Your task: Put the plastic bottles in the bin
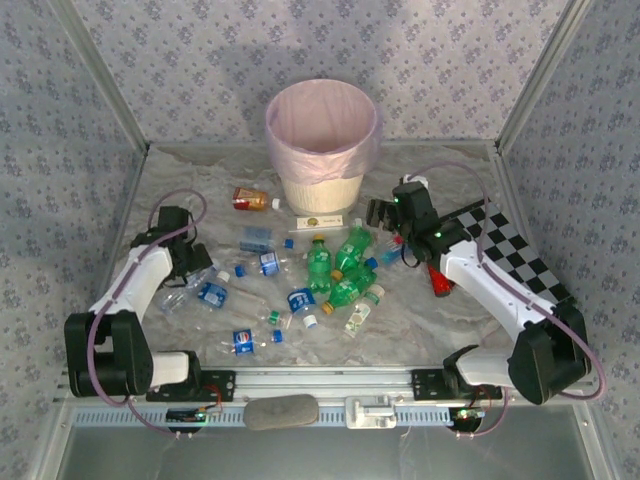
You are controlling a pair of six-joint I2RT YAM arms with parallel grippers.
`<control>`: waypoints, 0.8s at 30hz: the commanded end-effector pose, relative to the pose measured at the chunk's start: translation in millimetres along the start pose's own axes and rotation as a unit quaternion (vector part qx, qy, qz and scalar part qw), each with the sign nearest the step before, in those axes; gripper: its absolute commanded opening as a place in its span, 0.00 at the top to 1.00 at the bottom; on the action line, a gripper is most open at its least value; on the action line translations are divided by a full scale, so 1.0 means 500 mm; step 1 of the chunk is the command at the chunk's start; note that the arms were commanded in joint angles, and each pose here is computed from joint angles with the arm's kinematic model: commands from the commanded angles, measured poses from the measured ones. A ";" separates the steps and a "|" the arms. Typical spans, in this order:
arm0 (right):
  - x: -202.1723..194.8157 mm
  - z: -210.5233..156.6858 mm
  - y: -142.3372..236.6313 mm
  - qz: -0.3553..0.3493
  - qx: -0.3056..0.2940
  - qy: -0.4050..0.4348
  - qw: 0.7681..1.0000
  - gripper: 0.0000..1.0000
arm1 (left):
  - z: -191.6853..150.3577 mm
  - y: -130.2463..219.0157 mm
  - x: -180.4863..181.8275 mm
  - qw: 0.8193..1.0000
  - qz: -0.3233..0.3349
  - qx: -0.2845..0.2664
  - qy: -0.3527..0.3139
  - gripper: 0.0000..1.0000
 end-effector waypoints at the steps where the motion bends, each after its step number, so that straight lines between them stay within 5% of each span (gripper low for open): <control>1: -0.010 0.008 0.021 0.003 -0.023 -0.026 0.999 0.01 | 0.006 0.017 -0.009 0.998 -0.032 0.027 -0.051 0.00; 14: -0.030 0.004 0.032 0.015 -0.039 -0.058 0.997 0.01 | -0.004 -0.022 -0.027 0.989 -0.037 0.095 -0.103 0.00; 24: -0.031 0.002 0.030 0.020 -0.041 -0.066 0.997 0.01 | 0.030 -0.065 -0.033 0.990 0.029 0.078 -0.110 0.00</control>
Point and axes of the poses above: each hand's point on the last joint's axis, 136 mm out from that joint toward the fingers, its own y axis back along the fingers, its own x axis along the line the jaws close on, z = x × y, the point moved 10 cm from there along y, back along the fingers, and after that the axes turned 3 degrees about -y, right-handed, at the moved point
